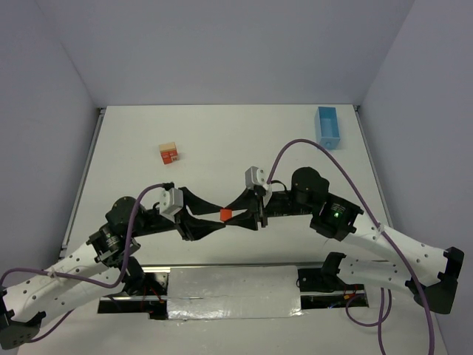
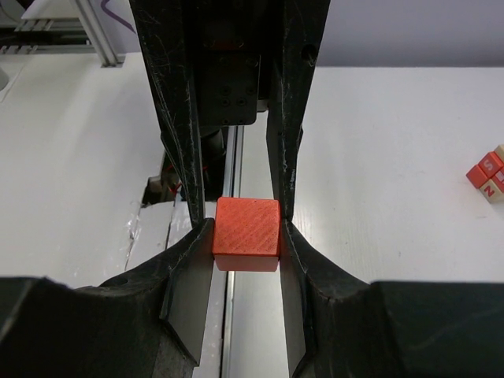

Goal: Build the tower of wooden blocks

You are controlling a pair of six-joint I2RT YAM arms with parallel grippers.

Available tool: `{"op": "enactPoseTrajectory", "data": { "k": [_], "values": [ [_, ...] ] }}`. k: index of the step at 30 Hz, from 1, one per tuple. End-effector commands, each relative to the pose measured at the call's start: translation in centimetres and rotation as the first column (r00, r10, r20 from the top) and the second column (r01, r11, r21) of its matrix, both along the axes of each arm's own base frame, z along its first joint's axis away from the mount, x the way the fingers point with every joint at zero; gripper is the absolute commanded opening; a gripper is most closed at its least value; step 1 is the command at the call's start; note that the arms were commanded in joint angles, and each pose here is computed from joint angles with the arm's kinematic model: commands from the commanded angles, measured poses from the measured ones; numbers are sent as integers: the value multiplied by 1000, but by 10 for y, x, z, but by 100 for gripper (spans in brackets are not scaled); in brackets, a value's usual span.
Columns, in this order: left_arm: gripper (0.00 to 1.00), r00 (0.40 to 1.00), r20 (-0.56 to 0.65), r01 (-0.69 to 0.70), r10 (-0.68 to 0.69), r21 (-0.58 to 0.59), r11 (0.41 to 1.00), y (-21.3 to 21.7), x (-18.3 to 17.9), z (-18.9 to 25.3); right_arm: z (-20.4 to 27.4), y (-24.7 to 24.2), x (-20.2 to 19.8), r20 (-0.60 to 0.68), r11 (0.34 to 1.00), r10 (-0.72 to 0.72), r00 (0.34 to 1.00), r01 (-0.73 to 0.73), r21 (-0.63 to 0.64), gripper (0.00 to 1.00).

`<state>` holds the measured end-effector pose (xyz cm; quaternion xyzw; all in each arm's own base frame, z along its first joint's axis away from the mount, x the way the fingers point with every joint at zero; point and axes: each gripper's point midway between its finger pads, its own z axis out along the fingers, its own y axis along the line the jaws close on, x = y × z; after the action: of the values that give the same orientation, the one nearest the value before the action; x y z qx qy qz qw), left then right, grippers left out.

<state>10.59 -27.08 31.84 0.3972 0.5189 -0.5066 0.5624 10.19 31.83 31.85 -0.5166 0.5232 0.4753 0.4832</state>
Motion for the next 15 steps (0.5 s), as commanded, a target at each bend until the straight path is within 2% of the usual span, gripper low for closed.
{"op": "enactPoseTrajectory", "data": {
  "k": [1, 6, 9, 11, 15],
  "values": [
    [53, 995, 94, 21, -14, -79, 997, 6, -9, 35, 6, -1, 3, 21, 1000, -27, 999, 27, 11, 0],
    [46, 995, 96, 28, -20, -83, 996, 7, -11, 38, 1, 0, 3, 14, 1000, -17, 1000, 17, -4, 0],
    [48, 995, 97, 20, -12, -86, 996, 8, -11, 39, -1, 0, 4, 15, 1000, -23, 1000, 23, -8, 0],
    [54, 996, 94, 16, -8, -84, 996, 8, -10, 38, -2, -1, 4, 14, 1000, -25, 1000, 25, -6, 0],
    [52, 995, 97, 20, -12, -86, 996, 8, -11, 39, -2, -3, 4, 14, 1000, -21, 1000, 21, -2, 0]
  ]
}}
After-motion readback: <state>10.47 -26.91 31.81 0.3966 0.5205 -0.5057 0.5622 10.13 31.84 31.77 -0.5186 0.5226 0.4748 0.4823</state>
